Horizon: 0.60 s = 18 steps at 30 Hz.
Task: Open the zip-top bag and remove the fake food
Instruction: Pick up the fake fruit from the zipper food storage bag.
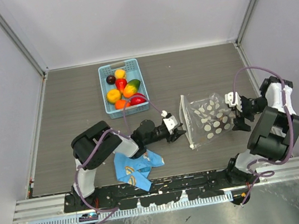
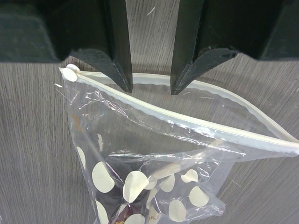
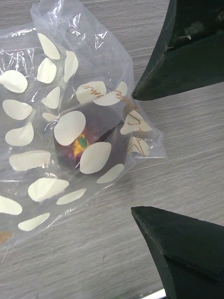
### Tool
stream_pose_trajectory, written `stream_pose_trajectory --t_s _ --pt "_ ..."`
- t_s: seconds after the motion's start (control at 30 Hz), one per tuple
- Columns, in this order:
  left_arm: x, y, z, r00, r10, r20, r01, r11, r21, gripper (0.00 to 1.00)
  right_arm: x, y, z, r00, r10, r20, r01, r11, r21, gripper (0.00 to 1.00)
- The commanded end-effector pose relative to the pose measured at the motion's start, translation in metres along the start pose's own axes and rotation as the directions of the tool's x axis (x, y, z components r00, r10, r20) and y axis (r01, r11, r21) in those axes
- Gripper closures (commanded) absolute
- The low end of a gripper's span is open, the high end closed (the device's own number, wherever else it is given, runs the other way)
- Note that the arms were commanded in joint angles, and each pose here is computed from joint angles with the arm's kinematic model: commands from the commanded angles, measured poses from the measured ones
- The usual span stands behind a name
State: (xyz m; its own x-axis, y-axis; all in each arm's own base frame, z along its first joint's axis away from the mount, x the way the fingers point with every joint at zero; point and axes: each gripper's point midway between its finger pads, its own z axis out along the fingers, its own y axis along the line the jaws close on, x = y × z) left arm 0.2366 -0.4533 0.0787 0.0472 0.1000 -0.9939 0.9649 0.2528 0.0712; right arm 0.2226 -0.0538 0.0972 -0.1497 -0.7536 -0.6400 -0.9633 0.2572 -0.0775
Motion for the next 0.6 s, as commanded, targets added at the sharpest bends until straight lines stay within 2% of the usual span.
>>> stream_pose_trajectory --t_s 0.0,0.3,0.5,0.57 --pt "-0.018 0.003 0.010 0.997 0.042 0.059 -0.042 0.999 -0.008 0.60 -0.008 -0.030 0.000 0.933 -0.360 0.018 0.359 0.932 0.047 0.00" --pt "-0.015 0.003 0.012 0.998 0.037 0.056 -0.037 0.999 -0.004 0.60 -0.004 -0.038 0.023 0.921 -0.390 -0.021 0.390 0.921 0.011 0.02" --pt "-0.010 0.001 0.016 0.999 0.032 0.038 -0.033 0.999 0.018 0.61 0.003 -0.034 0.040 0.905 -0.422 -0.055 0.420 0.907 -0.036 0.12" --pt "-0.008 -0.001 0.017 0.999 0.028 0.030 -0.029 0.999 0.028 0.61 0.003 -0.034 0.041 0.905 -0.423 -0.051 0.421 0.906 -0.037 0.18"
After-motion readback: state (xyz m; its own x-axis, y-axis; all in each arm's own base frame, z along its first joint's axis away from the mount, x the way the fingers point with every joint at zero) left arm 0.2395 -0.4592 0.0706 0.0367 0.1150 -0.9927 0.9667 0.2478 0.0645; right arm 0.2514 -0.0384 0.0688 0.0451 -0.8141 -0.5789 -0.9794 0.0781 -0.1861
